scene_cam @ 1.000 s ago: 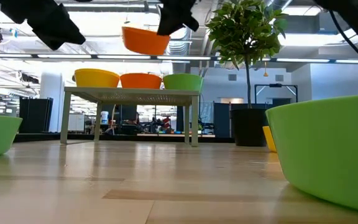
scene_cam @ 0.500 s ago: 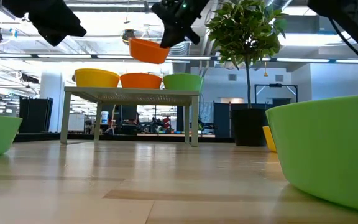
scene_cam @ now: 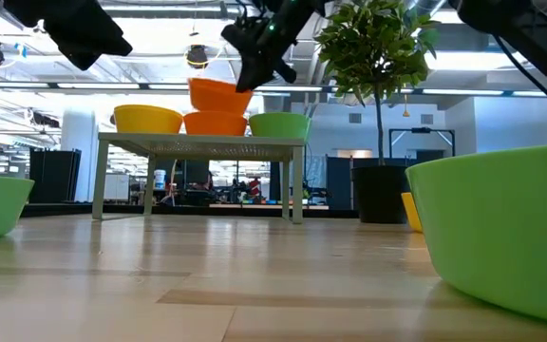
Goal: Pick & Place Mini bowls
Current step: Stack the orange bowl on top of the orange bowl on the shelf, then stack the green bowl on top of the green bowl on the shelf
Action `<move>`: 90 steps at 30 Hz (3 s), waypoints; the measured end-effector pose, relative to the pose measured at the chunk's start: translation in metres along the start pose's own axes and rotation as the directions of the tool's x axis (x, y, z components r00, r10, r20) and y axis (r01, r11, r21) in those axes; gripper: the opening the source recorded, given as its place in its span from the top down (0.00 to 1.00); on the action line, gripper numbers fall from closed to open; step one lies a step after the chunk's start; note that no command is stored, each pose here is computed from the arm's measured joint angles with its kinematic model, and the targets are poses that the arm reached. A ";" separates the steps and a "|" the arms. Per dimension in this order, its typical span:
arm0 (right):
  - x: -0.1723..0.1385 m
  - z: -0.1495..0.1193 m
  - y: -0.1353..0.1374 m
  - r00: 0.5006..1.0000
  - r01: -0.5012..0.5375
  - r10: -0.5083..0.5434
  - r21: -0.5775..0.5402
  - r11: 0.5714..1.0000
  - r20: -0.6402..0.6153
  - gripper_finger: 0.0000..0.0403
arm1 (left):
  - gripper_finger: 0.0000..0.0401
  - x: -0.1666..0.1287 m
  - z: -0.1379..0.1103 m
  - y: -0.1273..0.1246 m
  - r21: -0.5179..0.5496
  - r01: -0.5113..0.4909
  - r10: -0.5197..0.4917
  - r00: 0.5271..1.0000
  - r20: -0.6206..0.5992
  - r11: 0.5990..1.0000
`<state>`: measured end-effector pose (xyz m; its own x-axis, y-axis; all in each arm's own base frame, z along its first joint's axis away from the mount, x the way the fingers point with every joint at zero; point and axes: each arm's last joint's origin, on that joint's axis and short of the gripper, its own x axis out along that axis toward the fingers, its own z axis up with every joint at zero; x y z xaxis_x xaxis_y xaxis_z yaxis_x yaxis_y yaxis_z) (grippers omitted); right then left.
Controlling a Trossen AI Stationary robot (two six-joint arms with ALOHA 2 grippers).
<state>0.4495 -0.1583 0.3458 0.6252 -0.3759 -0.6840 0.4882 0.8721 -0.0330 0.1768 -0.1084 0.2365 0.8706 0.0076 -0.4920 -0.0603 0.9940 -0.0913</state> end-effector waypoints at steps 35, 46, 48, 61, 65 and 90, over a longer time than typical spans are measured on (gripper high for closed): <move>0.008 -0.003 -0.026 0.983 -0.176 0.177 0.024 0.984 -0.058 0.77 | 0.74 0.000 0.000 0.001 0.000 -0.015 0.015 1.000 0.006 1.000; 0.008 -0.003 -0.027 0.987 -0.151 0.152 0.021 0.988 -0.056 0.85 | 0.74 0.000 0.000 0.001 0.000 -0.017 0.017 1.000 0.008 1.000; 0.008 -0.003 -0.027 0.987 -0.151 0.152 0.022 0.988 -0.056 0.94 | 0.74 0.000 0.000 0.001 0.000 -0.017 0.017 1.000 0.008 1.000; 0.008 -0.003 -0.027 0.982 -0.179 0.180 0.024 0.984 -0.060 0.99 | 0.74 0.000 0.000 0.001 0.000 -0.017 0.017 1.000 0.008 1.000; 0.025 -0.010 -0.023 0.978 -0.180 0.182 0.027 0.983 -0.102 0.99 | 0.74 0.000 0.000 0.001 0.000 -0.017 0.017 1.000 0.007 1.000; -0.010 -0.003 0.000 0.951 -0.302 0.296 -0.058 0.952 -0.094 0.80 | 0.74 0.000 0.000 0.001 -0.004 -0.017 0.017 1.000 0.007 1.000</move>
<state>0.4412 -0.1540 0.3499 0.6815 -0.0702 -0.7285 0.2410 0.9614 0.1328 0.1770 -0.1078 0.2366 0.8730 0.0257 -0.4870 -0.0773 0.9933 -0.0861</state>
